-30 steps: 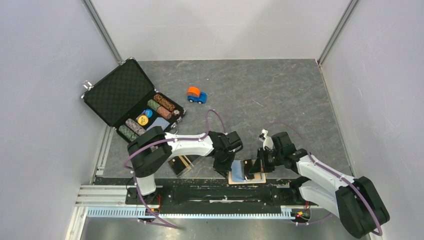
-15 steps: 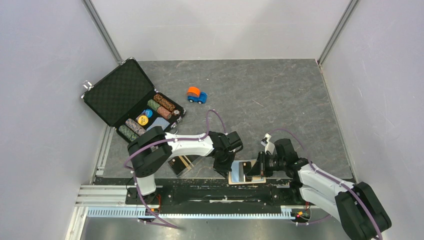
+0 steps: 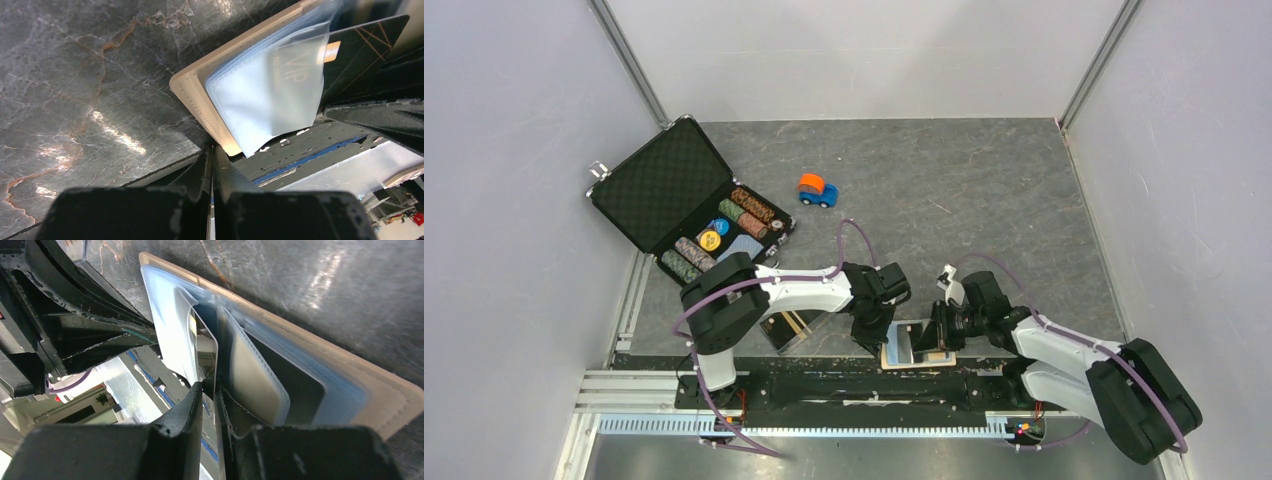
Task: Put the credit cards into the card holder
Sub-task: Insert the credit card into the card holder.
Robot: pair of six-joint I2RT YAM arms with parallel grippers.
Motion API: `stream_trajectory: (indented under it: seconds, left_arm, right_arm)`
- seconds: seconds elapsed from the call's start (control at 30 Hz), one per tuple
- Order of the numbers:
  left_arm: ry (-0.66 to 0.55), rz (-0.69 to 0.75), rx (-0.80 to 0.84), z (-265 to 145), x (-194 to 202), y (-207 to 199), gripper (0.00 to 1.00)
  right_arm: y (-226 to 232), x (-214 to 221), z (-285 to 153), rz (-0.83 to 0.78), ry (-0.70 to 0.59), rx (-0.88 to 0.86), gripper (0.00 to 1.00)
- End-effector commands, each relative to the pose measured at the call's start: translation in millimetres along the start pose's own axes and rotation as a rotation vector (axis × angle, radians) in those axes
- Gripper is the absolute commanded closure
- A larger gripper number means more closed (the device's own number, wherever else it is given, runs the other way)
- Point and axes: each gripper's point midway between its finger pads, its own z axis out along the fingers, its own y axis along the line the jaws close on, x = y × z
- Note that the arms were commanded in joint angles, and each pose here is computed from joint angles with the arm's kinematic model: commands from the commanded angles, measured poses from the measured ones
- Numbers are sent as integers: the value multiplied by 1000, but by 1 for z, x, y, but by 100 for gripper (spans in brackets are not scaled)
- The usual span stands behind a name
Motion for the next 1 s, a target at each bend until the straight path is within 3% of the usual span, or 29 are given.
stream_trajectory:
  seconds: [0.0, 0.2, 0.47, 0.97]
  left_arm:
    - [7, -20, -29, 25, 4, 1, 98]
    - [3, -20, -30, 24, 4, 2, 98]
    - [-2, -19, -25, 23, 3, 0, 98]
    - [-40, -16, 24, 16, -8, -15, 98]
  right_arm:
    - [-9, 4, 6, -21, 12, 77, 84]
    - [-8, 1, 6, -76, 35, 165, 80]
    - [-21, -7, -16, -127, 37, 342, 61]
    - [-34, -6, -25, -169, 63, 445, 27]
